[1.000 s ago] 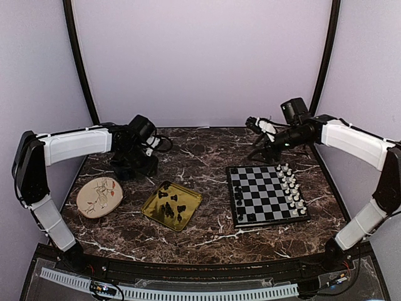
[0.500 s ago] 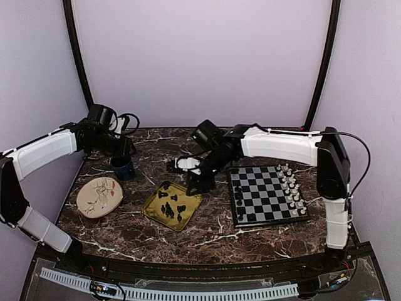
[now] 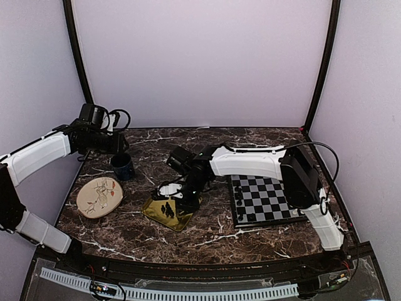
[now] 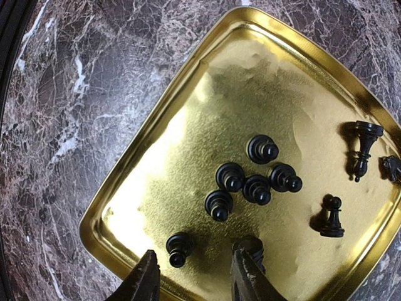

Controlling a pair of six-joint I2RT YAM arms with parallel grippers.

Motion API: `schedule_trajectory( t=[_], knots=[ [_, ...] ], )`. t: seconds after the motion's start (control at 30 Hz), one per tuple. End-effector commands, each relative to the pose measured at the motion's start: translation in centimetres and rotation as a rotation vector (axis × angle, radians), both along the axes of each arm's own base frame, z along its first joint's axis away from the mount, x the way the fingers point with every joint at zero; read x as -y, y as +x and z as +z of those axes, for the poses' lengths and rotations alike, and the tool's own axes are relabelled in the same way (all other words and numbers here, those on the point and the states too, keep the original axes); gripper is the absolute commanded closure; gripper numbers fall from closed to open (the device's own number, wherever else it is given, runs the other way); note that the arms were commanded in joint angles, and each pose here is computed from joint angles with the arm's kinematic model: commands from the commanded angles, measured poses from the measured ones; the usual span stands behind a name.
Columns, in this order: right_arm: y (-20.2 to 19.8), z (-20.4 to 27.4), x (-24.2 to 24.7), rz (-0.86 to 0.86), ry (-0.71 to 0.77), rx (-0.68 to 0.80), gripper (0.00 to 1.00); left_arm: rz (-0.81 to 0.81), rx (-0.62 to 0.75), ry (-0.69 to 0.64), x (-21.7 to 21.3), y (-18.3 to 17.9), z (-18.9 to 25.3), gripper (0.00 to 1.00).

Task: Set up the chess pieces on the board
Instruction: Pick up the pawn from the storage box, then place the pawn at b7.

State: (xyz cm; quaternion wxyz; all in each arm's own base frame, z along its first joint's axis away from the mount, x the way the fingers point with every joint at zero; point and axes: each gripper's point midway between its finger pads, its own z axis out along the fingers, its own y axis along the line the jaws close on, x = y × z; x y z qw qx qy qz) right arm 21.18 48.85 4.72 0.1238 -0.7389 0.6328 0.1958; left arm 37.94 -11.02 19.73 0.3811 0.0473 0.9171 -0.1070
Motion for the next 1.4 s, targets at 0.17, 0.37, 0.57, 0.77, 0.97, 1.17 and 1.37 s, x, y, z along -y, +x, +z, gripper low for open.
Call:
schedule_trajectory(
  t=[0.17, 0.37, 0.57, 0.77, 0.97, 1.17, 1.37],
  knots=[
    [-0.5, -0.1, 0.2, 0.009, -0.015, -0.026, 0.64, -0.009, 0.015, -0.035, 0.3, 0.0, 0.7, 0.54],
    [-1.0, -0.6, -0.1, 0.011, -0.017, -0.048, 0.71, -0.011, 0.010, -0.034, 0.2, 0.0, 0.5, 0.54],
    [-1.1, -1.2, -0.3, 0.006, -0.022, -0.057, 0.72, -0.016, 0.005, -0.034, 0.3, 0.0, 0.3, 0.54],
    [-1.0, -1.2, -0.6, 0.001, -0.022, -0.055, 0.81, -0.020, 0.005, -0.031, 0.3, 0.0, 0.3, 0.54],
    [-0.5, 1.3, -0.9, -0.003, 0.012, -0.017, 0.88, -0.024, 0.001, -0.028, 0.4, -0.1, 0.1, 0.54],
    [0.3, 4.9, -0.5, -0.026, 0.071, 0.000, 0.90, -0.033, -0.007, -0.030, 0.5, -0.1, -0.1, 0.54],
    [2.0, 7.7, 2.1, -0.085, 0.100, 0.010, 0.91, -0.048, -0.009, -0.031, 0.7, -0.1, -0.2, 0.55]
  ],
)
